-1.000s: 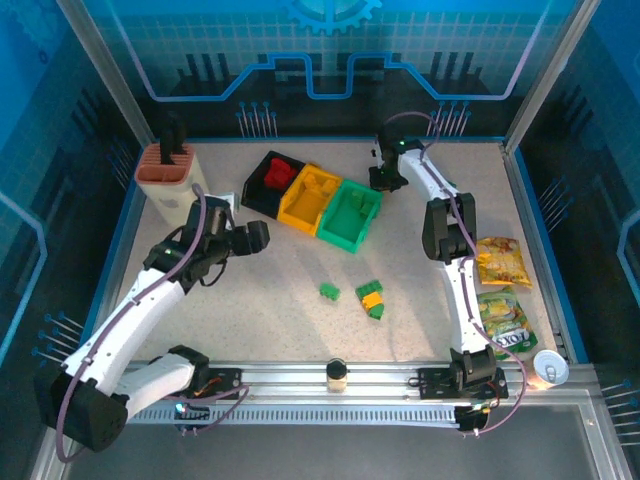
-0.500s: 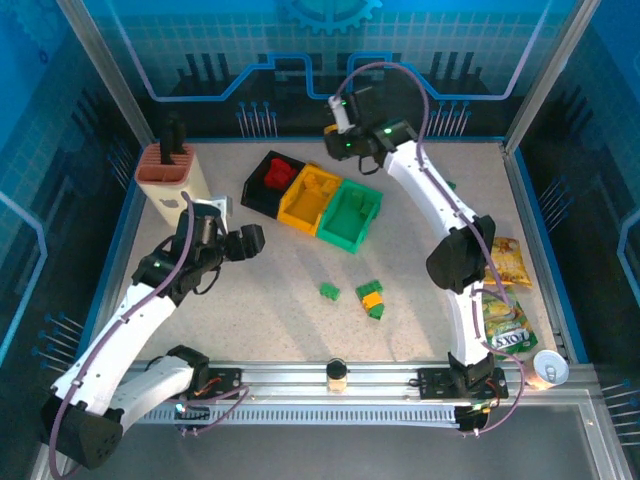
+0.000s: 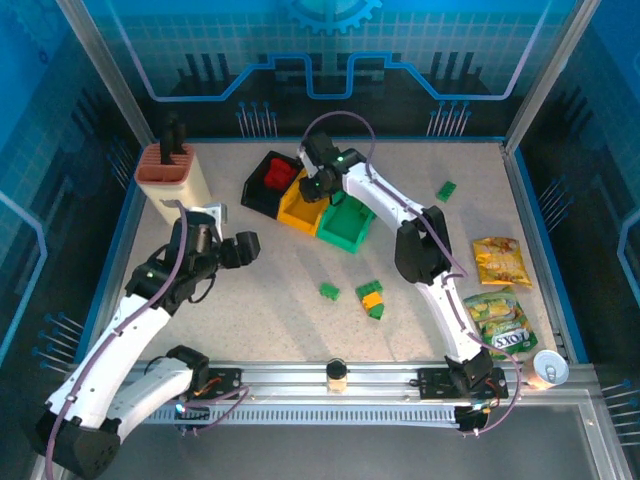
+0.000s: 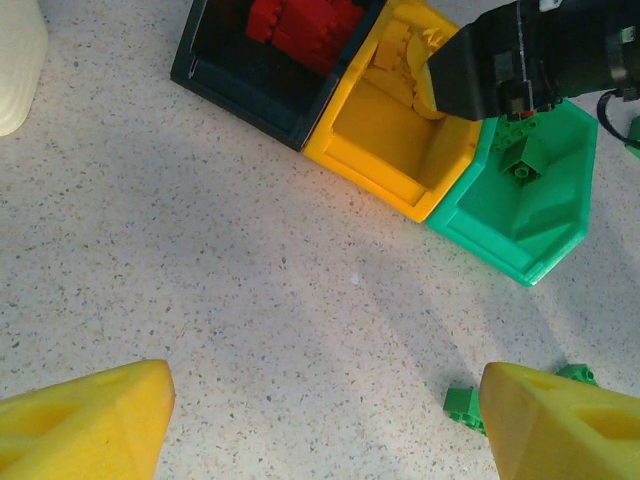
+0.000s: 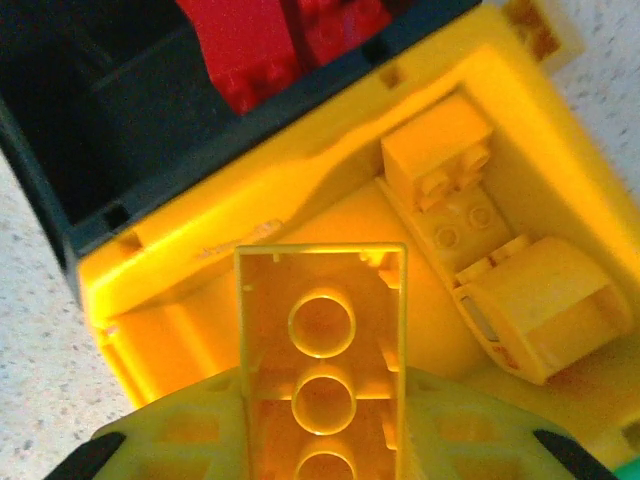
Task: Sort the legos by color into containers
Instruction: Place the lego in the container, then rotate the container at the top-center of the table.
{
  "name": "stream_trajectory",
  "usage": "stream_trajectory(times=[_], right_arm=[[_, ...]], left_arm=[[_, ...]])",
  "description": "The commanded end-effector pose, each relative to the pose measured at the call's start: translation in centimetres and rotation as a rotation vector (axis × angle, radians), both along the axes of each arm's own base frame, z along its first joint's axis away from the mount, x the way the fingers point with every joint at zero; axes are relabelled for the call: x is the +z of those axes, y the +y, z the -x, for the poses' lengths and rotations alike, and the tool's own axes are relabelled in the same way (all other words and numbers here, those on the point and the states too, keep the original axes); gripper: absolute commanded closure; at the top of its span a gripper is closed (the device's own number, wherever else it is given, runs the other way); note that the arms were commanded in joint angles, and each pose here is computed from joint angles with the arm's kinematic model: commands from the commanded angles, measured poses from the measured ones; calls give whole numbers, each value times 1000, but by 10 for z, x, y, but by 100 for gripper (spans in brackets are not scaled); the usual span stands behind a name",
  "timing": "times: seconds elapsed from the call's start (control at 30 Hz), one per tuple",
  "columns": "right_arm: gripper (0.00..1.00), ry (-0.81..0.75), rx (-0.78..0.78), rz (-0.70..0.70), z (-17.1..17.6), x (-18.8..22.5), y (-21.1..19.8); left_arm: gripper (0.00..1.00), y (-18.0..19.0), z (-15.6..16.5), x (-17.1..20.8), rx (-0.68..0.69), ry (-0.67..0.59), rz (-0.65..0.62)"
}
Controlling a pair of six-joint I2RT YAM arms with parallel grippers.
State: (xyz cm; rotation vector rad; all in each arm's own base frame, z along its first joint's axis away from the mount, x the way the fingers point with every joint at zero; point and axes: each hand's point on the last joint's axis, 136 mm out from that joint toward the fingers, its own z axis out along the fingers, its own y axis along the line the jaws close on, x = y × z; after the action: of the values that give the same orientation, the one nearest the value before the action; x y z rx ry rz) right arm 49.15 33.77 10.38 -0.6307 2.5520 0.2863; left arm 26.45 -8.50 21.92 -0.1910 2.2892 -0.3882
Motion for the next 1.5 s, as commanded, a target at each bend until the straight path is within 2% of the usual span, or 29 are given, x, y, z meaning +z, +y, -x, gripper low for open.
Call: stream_trajectory(times=[0.0,0.1,0.2,0.27,0.33,0.47,0.6,0.7,0.87,1.0,1.13,1.23,1.37,1.47], right_arm=[[47,-27,-6,-16,0,20,2],[33,-63,4,-13,6,38,1],[31,-121,4,1,18,69,-3],[34,-125,-6,21,31,75,-11],[41,-99,11,-13,52,75,-14],[57,-6,159,-65,113,48,0],[58,142,202,-54,149,-1,-7],[58,197,168,-2,152,-30,-22],[60,245,60,66,134,-59,-53],[61,201,-65,126,110,-61,-92],[59,199,-142,117,90,-57,-122],[57,174,-121,94,93,-38,-122],[51,67,-134,0,106,21,-126],[27,-27,-291,-51,94,57,-167]], left_arm=[[19,8,5,-5,24,16,-13],[19,8,5,-3,26,13,-9],[19,7,4,-1,25,8,-1],[19,6,4,1,24,4,3],[19,6,4,0,24,6,4],[19,6,4,-4,21,15,0],[19,2,1,-7,16,19,15],[19,0,-1,-8,14,21,25],[19,-1,0,-10,13,28,30],[19,1,2,-13,15,34,26],[19,0,2,-14,14,36,31],[19,-2,2,-14,8,39,39],[20,-12,2,-13,-44,44,63],[19,-27,3,-22,-101,84,80]])
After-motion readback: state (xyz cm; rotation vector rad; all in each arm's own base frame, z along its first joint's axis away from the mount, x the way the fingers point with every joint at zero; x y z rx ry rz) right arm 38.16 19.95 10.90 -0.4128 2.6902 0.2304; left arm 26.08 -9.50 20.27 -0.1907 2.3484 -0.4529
